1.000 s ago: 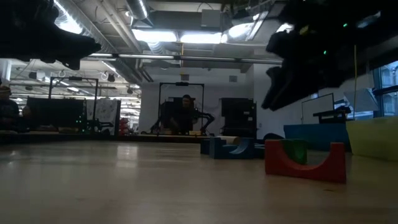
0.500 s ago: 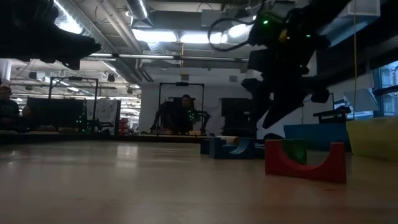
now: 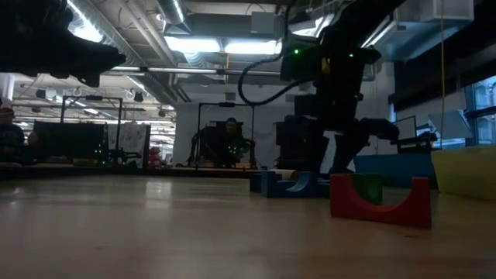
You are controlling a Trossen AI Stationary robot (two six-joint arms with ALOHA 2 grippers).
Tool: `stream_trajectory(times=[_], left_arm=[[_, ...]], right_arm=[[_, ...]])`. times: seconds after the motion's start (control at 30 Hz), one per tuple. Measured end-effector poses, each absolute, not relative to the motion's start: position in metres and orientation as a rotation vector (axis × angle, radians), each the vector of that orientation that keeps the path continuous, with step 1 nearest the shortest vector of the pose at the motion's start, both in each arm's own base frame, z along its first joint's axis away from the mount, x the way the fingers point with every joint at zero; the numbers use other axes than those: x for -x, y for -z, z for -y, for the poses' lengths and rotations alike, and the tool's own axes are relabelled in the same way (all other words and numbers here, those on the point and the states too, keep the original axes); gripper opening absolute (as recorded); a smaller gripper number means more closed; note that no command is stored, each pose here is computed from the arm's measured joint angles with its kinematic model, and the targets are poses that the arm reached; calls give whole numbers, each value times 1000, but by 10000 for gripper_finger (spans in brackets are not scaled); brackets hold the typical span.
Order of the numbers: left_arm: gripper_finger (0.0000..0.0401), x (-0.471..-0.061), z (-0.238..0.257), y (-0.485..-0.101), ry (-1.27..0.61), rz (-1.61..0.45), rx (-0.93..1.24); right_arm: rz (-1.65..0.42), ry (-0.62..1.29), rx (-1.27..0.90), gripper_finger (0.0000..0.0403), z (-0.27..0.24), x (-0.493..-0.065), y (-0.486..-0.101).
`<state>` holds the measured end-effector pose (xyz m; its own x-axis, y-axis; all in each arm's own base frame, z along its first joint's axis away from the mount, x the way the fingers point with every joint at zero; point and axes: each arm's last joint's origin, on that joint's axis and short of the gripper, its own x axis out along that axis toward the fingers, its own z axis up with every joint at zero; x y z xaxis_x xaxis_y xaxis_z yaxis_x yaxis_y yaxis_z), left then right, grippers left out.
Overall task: Sort blocks by size
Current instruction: Put the blue rectangular block into the yellow bin
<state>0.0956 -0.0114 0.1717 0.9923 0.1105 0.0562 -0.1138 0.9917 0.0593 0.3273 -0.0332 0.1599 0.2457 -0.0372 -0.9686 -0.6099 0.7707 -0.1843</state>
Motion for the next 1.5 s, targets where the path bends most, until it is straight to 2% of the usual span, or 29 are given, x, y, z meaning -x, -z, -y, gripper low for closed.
stream_trajectory(times=[0.3, 0.7, 0.8, 0.9, 0.97, 1.1, 1.33, 1.5], left_arm=[[100, -96, 11, -172, -113, 52, -63], [100, -96, 11, -172, -113, 51, -63], [100, -96, 11, -171, -112, 50, -63], [100, -96, 11, -171, -113, 49, -63], [100, -96, 11, -171, -112, 50, -63], [100, -96, 11, -171, -112, 50, -63], [100, -96, 11, -171, -113, 50, -63], [100, -96, 11, -171, -113, 50, -63]], right_arm=[[-1336, -389, 690, 177, 36, -329, -151], [-1354, -453, 620, 176, 39, -330, -139], [-1366, -466, 601, 163, 37, -329, -138], [-1373, -450, 544, 125, 37, -328, -138], [-1390, -416, 503, 100, 37, -330, -141], [-1464, -371, 420, 100, 37, -332, -153], [-1576, -273, 274, 100, 36, -338, -196], [-1738, -199, 152, 100, 30, -328, -221]])
